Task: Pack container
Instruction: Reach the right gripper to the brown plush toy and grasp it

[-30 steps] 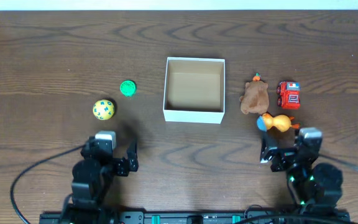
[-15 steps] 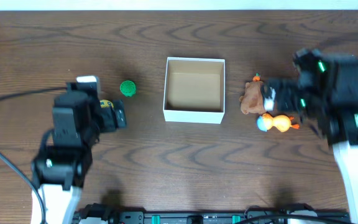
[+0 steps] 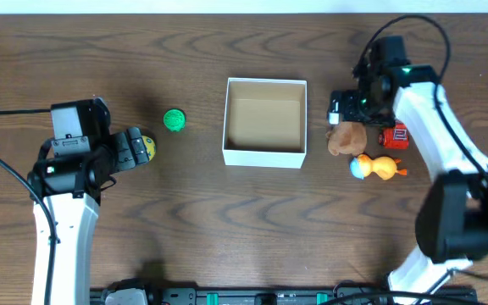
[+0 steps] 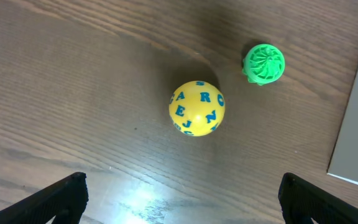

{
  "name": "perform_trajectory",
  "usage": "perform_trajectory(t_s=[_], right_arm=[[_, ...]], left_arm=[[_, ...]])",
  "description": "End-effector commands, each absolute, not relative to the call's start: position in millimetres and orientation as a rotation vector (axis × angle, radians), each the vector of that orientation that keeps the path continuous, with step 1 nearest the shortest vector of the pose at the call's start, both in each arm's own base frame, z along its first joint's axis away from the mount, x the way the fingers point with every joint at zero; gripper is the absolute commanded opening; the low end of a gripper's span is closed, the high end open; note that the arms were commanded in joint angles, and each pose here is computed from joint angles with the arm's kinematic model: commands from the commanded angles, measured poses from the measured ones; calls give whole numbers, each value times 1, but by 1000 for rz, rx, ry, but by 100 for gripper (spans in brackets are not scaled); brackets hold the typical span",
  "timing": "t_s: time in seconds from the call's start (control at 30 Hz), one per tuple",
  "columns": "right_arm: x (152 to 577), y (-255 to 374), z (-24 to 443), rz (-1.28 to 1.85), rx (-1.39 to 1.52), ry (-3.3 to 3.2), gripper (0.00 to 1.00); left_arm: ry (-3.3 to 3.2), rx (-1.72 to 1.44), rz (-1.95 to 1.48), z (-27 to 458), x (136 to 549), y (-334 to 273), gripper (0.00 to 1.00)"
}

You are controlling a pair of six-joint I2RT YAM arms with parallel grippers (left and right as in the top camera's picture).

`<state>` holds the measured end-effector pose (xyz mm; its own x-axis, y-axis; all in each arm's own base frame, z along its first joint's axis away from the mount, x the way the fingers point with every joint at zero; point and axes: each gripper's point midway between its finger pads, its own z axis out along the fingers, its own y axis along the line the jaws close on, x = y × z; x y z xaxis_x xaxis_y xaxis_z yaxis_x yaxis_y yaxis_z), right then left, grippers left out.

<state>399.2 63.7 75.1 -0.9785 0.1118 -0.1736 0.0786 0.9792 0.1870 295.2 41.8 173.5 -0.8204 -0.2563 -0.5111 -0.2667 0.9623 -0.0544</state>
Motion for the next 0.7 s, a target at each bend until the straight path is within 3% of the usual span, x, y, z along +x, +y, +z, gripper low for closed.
perform_trajectory(t_s=[0.0, 0.23, 0.4, 0.5, 0.67], right_arm=[[401, 58, 55, 178, 280, 2979, 99], [404, 50, 27, 88, 311, 3013, 91], [410, 51, 30, 96, 302, 2985, 76], [410, 52, 30, 95, 251, 2985, 50], [414, 56, 53, 107, 187, 2933, 17]], left_arm=[[2569, -389, 5, 177, 298, 42, 98], [2570, -390, 5, 177, 298, 42, 98], [2570, -390, 5, 177, 298, 42, 98], [2570, -390, 5, 177, 298, 42, 98], [2570, -390, 5, 177, 298, 42, 98]])
